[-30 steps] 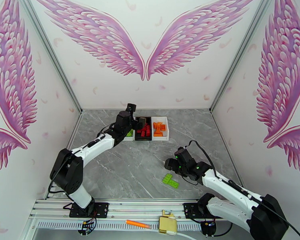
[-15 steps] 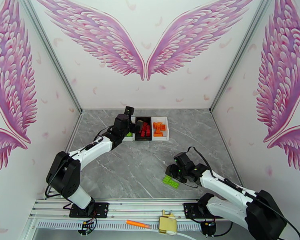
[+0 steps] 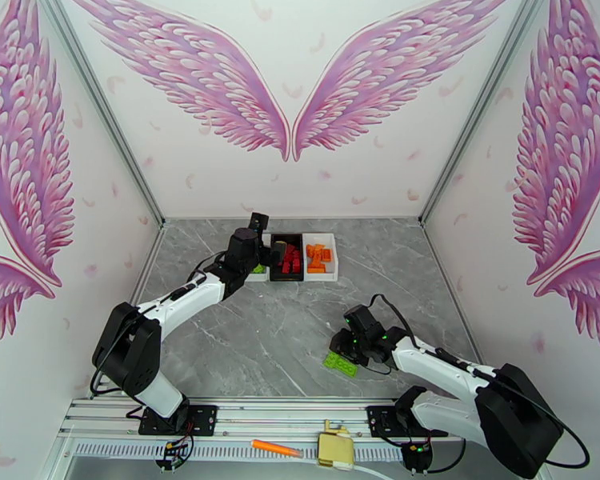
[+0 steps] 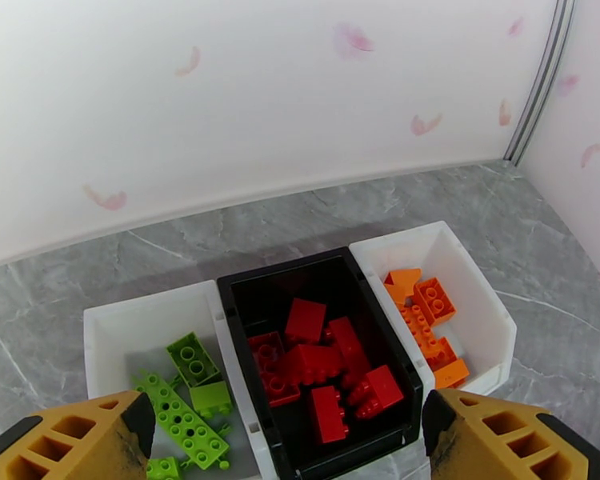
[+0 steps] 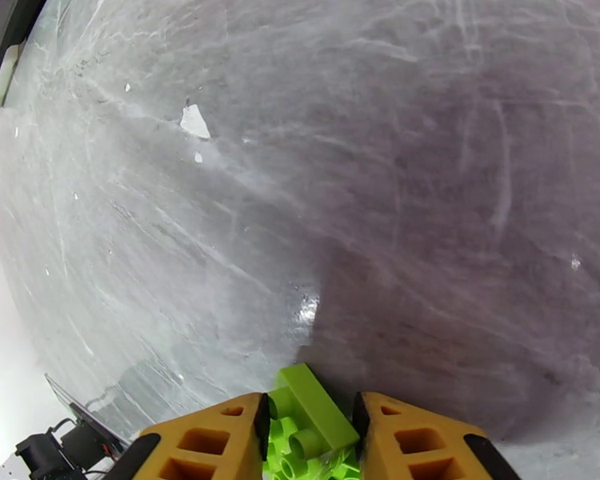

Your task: Sort the legos into containers by color

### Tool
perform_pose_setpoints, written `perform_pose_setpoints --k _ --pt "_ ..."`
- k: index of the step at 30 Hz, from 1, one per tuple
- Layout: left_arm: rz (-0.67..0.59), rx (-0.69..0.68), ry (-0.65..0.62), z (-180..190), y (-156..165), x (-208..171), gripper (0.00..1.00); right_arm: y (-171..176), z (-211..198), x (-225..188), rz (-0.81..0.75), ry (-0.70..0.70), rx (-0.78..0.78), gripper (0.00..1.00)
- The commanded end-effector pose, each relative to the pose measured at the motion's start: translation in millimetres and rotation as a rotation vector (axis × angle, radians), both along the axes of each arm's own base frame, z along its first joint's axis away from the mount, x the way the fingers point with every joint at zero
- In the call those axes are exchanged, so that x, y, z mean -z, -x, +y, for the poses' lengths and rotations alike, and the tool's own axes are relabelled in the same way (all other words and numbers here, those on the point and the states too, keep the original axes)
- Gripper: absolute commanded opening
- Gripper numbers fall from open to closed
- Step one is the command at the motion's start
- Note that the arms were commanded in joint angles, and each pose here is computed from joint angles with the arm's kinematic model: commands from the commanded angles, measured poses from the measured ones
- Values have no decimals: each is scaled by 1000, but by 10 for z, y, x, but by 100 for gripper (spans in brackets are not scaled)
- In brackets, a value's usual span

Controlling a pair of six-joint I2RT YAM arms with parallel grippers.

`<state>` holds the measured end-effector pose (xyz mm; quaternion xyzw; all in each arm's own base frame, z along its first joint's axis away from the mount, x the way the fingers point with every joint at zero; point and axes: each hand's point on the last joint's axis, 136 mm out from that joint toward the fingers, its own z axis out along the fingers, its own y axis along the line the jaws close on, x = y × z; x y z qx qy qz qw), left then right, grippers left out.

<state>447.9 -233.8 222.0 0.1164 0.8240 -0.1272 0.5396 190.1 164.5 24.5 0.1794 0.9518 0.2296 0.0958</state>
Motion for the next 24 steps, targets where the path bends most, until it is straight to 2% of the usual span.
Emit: perform_pose_setpoints --k 1,10,15,19,24 --pt "-22 3 -4 20 25 -66 93 -24 -15 23 -1 0 23 26" --pt "-30 4 11 51 83 -91 93 -238 82 -153 -70 -31 43 15" --pt "-18 34 50 56 245 -87 93 -456 119 -383 -187 -22 24 10" --pt "4 89 125 16 484 -44 94 -742 194 -662 -325 -30 18 9" --pt "109 268 314 -345 980 38 95 -1069 372 -1081 -469 -109 40 10"
